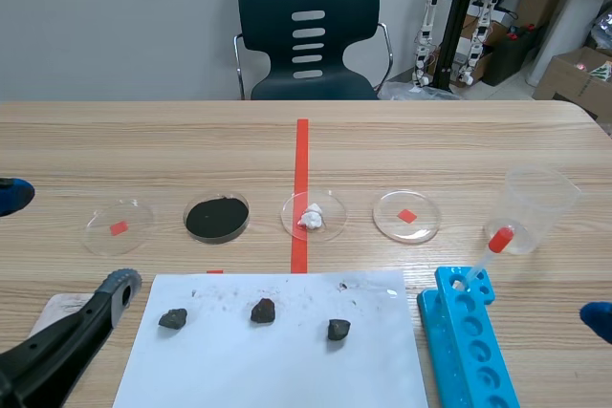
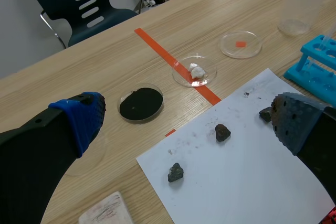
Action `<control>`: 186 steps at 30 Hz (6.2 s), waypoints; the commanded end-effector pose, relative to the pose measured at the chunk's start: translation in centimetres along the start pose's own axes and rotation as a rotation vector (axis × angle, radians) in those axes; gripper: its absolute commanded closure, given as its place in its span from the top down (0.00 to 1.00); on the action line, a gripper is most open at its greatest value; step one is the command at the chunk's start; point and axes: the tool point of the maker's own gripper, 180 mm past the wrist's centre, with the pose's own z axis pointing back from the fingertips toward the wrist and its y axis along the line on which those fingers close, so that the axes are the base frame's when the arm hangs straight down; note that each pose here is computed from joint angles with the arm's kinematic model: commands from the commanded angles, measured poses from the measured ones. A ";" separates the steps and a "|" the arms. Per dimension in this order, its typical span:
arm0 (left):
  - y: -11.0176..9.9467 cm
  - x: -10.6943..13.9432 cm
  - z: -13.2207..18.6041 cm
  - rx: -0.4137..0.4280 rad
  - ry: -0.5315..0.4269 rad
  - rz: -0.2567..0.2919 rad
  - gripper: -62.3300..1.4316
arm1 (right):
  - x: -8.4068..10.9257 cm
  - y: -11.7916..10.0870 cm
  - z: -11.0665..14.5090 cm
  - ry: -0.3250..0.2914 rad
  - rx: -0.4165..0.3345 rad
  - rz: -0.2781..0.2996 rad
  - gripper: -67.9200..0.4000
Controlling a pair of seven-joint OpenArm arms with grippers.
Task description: Pick up the left mineral with the left hand
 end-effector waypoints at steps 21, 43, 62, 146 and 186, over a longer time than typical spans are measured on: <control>-0.2 0.9 0.0 -0.009 -0.033 0.001 1.00 | 1.0 -0.2 -0.4 -0.040 0.000 0.005 1.00; -0.2 0.9 0.0 -0.009 -0.033 0.001 1.00 | 1.0 -0.2 -0.4 -0.040 0.000 0.005 1.00; -0.6 0.9 -0.3 -0.020 -0.034 0.012 1.00 | 1.0 -0.2 -0.4 -0.040 0.000 0.005 1.00; 1.8 -18.8 -9.5 0.454 1.033 0.449 0.67 | 1.0 -0.2 -0.4 -0.041 0.000 0.005 1.00; 2.9 -13.5 -11.3 0.465 0.723 0.430 0.23 | 1.0 -0.2 -0.4 -0.040 0.000 0.005 1.00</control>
